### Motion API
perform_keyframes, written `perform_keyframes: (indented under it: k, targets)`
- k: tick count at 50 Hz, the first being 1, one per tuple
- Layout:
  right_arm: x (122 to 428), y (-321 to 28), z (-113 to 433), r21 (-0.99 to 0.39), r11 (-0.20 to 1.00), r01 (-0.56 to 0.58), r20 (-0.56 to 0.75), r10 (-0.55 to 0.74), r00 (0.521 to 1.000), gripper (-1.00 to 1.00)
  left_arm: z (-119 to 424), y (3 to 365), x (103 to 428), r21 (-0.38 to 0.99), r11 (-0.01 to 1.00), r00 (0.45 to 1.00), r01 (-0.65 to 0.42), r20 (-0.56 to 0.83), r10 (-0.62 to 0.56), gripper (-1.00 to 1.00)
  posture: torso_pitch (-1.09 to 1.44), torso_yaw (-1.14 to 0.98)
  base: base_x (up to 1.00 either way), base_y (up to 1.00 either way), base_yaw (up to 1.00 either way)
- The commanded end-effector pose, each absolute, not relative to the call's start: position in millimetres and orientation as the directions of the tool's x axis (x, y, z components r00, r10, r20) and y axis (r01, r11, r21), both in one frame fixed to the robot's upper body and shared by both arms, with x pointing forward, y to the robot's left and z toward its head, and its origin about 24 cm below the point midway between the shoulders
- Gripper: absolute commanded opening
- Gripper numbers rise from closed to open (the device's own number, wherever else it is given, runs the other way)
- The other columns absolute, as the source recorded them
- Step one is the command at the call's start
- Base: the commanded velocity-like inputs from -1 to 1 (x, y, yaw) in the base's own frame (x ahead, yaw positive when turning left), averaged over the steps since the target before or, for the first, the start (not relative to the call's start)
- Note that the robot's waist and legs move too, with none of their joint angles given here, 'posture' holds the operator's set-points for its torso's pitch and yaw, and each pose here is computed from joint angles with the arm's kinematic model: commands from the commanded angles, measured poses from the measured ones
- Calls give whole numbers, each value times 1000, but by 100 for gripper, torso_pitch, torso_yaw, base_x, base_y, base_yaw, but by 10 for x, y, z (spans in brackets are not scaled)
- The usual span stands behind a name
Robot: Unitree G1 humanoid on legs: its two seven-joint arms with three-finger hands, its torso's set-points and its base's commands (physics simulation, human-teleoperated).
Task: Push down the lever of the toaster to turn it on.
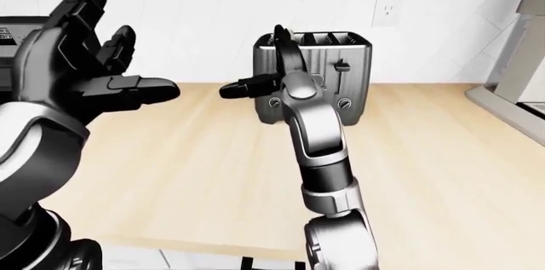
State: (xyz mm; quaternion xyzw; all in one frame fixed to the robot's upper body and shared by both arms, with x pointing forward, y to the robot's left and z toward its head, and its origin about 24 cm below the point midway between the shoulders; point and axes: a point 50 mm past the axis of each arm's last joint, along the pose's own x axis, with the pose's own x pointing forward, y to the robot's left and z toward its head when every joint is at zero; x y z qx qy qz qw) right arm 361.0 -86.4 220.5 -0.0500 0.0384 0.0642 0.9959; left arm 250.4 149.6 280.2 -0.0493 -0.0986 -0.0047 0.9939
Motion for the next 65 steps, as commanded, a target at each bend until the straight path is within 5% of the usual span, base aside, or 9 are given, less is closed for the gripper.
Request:
perform_keyframes:
  k: [1, 65]
  targets:
    - [3599, -846, 2428, -95, 987, -127, 23, 130, 991, 100, 2901, 1511, 2480, -110, 994, 968, 17, 252, 11, 100, -43, 0, 0, 0, 0]
    - [3936, -830, 2190, -68, 994, -89, -35, 87, 996, 100, 2898, 1491, 2481, -110, 994, 968, 23, 250, 5, 100, -43, 0, 0, 0, 0]
